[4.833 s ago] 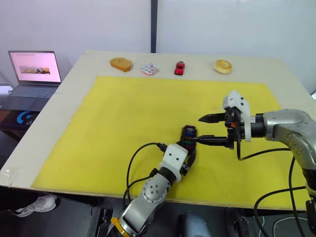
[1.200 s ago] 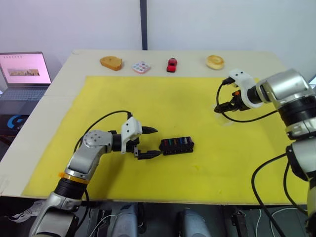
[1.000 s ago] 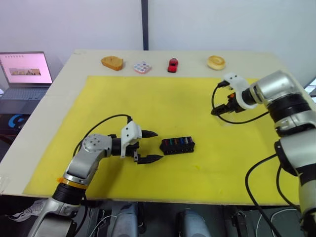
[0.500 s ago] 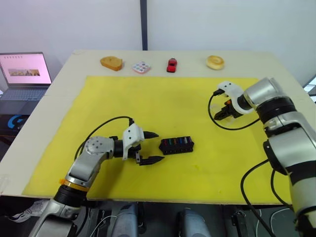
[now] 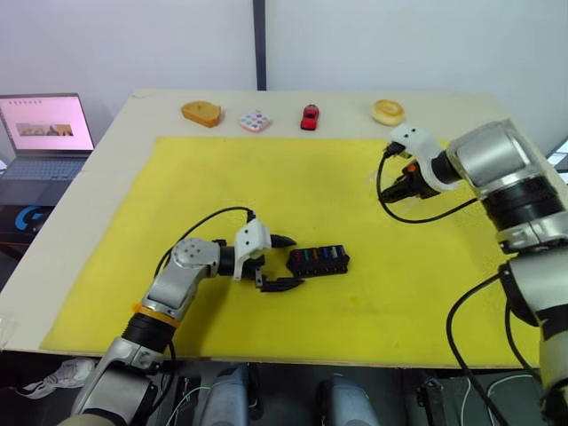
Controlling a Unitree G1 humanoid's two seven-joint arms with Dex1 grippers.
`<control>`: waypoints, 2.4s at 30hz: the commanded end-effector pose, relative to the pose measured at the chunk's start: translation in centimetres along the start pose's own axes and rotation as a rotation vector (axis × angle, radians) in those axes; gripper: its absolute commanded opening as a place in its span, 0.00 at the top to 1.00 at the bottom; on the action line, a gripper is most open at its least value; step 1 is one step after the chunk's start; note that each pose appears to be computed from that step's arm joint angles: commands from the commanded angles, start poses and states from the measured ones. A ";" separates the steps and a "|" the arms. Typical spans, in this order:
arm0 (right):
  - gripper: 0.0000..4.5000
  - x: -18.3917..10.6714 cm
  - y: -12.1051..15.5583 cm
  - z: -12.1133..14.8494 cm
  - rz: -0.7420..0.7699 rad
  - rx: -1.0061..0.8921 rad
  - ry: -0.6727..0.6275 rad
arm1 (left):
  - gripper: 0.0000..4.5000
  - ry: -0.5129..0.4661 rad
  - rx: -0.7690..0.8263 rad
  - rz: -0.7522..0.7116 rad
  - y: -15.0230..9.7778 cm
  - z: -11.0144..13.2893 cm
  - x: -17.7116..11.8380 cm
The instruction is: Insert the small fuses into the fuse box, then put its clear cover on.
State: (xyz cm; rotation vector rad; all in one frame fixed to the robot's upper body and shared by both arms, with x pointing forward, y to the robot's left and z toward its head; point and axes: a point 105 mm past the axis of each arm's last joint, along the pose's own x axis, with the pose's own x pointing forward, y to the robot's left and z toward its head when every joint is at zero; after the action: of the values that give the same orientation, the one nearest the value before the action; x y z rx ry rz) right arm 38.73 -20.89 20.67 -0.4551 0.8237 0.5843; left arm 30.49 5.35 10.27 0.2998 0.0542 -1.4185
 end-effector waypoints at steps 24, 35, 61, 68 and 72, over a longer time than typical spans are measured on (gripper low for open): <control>0.63 -6.1 10.5 1.6 0.402 -0.711 -0.257 | 0.44 0.078 -0.015 -0.135 -0.5 -2.5 1.2; 0.63 -1.7 12.0 1.3 0.375 -0.795 -0.097 | 0.44 0.122 0.027 -0.285 0.2 -2.6 1.5; 0.63 -1.3 16.1 0.5 0.316 -0.603 0.033 | 0.44 0.092 0.021 -0.249 -0.1 -2.8 2.5; 0.63 -0.7 16.6 0.4 0.318 -0.620 0.032 | 0.44 0.086 0.015 -0.251 -0.4 -3.0 2.7; 0.63 -0.3 16.6 0.5 0.308 -0.632 0.029 | 0.44 0.085 0.014 -0.250 -0.4 -3.0 2.7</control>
State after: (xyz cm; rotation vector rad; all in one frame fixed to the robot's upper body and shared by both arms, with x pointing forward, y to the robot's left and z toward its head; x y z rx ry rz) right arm 28.22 -8.87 18.00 -0.8969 0.7775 1.1205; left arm 31.82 3.53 9.28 0.3756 0.0538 -1.6340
